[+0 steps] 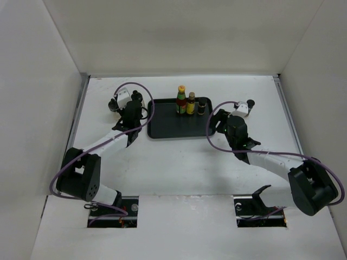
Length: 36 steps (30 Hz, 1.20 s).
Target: Organize the condiment bottles
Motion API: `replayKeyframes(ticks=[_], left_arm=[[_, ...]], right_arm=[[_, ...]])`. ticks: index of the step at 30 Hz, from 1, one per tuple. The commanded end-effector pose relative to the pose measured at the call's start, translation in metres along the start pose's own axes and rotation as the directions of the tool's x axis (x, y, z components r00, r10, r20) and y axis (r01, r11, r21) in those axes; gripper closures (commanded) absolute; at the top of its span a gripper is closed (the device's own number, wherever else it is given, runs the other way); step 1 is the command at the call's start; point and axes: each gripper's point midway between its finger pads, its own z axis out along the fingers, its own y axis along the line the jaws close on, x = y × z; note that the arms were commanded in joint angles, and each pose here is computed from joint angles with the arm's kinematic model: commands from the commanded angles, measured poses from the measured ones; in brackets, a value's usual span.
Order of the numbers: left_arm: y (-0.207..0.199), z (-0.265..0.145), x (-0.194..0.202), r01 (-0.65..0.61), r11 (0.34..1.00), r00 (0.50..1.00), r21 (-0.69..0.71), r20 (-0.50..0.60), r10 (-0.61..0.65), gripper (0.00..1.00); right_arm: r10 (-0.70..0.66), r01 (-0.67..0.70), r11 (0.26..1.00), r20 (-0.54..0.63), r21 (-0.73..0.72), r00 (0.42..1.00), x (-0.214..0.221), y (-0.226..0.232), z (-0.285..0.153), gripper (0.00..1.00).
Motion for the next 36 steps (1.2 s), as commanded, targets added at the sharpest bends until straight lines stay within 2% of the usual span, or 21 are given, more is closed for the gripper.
replayKeyframes(ticks=[1, 5, 10, 14, 19, 25, 31, 36], left_arm=[[-0.012, -0.002, -0.019, 0.033, 0.999, 0.998, 0.035, 0.045, -0.035, 0.74], [-0.012, -0.016, -0.042, 0.062, 0.997, 0.993, 0.041, 0.098, -0.066, 0.83], [-0.037, -0.055, -0.101, 0.107, 0.987, 0.969, 0.124, 0.211, -0.131, 0.84], [-0.072, -0.072, -0.124, 0.093, 0.976, 0.959, 0.196, 0.247, -0.141, 0.84], [-0.122, -0.053, -0.109, 0.068, 0.963, 0.968, 0.261, 0.216, -0.127, 0.84], [-0.16, -0.009, -0.09, 0.034, 0.963, 0.975, 0.268, 0.203, -0.091, 0.84], [-0.182, 0.011, -0.076, -0.009, 0.957, 0.978, 0.288, 0.203, -0.052, 0.83], [-0.178, 0.02, -0.06, -0.045, 0.963, 0.977, 0.266, 0.213, -0.013, 0.82]], right_arm=[[0.036, -0.035, 0.999, 0.041, -0.032, 0.999, -0.011, 0.008, 0.002, 0.28], [0.04, -0.038, 0.999, 0.046, -0.03, 0.998, -0.012, 0.007, 0.002, 0.28], [0.041, -0.04, 0.999, 0.042, -0.027, 0.998, -0.011, 0.007, 0.003, 0.28], [0.039, -0.038, 0.999, 0.038, -0.026, 0.999, -0.01, 0.007, 0.004, 0.28], [0.041, -0.04, 0.999, 0.043, -0.023, 0.998, -0.01, 0.005, 0.005, 0.28], [0.043, -0.042, 0.999, 0.044, -0.017, 0.998, -0.011, 0.001, 0.005, 0.28], [0.04, -0.039, 0.999, 0.031, -0.015, 0.999, -0.006, -0.001, 0.007, 0.27], [0.04, -0.039, 0.999, 0.022, -0.026, 0.999, -0.004, 0.002, 0.009, 0.27]])
